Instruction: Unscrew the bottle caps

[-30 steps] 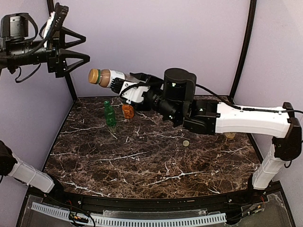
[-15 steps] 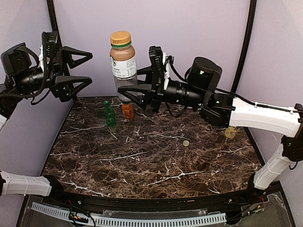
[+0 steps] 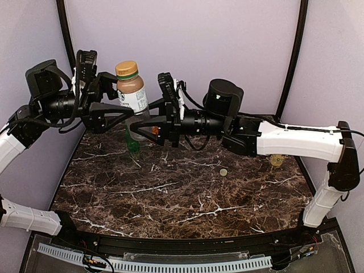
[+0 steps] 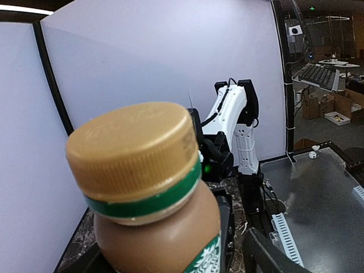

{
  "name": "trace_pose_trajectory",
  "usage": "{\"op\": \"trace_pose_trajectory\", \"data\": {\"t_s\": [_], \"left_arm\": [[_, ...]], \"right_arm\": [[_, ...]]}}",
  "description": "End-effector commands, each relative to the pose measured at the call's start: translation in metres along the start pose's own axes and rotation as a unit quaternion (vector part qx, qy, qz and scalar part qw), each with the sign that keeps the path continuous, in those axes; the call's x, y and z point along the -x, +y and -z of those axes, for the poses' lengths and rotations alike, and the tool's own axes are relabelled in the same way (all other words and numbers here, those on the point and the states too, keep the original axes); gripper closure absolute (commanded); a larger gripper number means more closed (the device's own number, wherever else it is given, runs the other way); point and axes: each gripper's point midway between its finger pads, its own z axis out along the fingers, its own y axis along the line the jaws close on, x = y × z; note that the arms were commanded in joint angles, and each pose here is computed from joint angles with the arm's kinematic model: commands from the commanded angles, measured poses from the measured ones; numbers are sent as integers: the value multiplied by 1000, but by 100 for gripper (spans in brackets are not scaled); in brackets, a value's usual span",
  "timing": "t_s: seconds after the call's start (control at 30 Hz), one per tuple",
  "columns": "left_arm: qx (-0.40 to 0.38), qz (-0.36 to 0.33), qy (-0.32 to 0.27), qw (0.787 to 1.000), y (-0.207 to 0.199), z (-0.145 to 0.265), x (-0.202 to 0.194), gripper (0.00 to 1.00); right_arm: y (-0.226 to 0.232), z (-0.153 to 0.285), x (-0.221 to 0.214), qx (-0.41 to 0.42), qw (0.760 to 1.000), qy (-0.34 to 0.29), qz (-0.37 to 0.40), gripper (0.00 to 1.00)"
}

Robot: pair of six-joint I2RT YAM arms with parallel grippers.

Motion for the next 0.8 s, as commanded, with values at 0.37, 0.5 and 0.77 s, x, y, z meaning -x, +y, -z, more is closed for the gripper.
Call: {"op": "trace_pose_trajectory", "data": {"t_s": [0.37,0.5,0.77], "left_arm": [[-12,35,-13,999,-5,-3,3,64],[8,30,-4,1000,-1,-1,-1,69],[70,-42,58,995,12,9,-28,80]], "right_arm": [[1,-2,19,-1,1000,-19,6,55],[4,7,23,-10,1000,-14,20,24],[13,41,40,-53,996,22,69,7]]}}
